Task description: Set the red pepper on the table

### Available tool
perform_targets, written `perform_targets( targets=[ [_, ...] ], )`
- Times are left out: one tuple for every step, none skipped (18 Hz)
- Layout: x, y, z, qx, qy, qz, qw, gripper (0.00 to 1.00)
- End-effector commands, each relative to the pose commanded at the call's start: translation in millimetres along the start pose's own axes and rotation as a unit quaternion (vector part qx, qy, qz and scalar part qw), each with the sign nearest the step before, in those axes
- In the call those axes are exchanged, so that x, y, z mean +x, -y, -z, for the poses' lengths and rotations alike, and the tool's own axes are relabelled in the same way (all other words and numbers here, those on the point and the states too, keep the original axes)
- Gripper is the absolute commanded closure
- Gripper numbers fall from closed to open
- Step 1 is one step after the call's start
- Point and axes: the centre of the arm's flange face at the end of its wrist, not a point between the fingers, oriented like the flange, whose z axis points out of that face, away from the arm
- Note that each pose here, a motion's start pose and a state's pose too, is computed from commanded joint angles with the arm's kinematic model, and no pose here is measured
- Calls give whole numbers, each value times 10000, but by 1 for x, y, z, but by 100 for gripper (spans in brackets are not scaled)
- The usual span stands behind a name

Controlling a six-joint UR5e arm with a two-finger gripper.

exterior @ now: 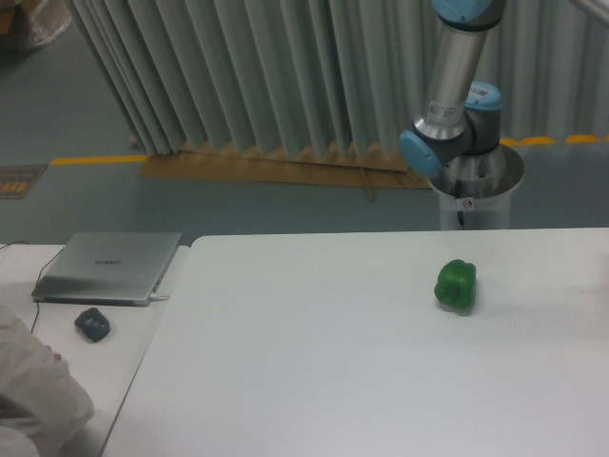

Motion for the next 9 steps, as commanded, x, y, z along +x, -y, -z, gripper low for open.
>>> perform_targets(
  targets=[
    [-3, -11, -2, -34, -9, 228, 9997, 0],
    [-5, -16, 3, -19, 41, 482, 9988, 0],
    [-6, -17, 3, -9, 47, 1007, 9949, 0],
    [-8, -21, 4, 1, 68, 1291, 9916, 0],
    [-7, -21, 0, -32, 40, 1323, 9912, 0],
    [-5, -21, -4, -59, 9, 1322, 9912, 0],
    [-3, -21, -8, -55, -42, 1313, 9913, 0],
    [1, -22, -11, -70, -85, 1304, 9914, 0],
    [5, -22, -16, -105, -137, 1302, 9913, 0]
  ],
)
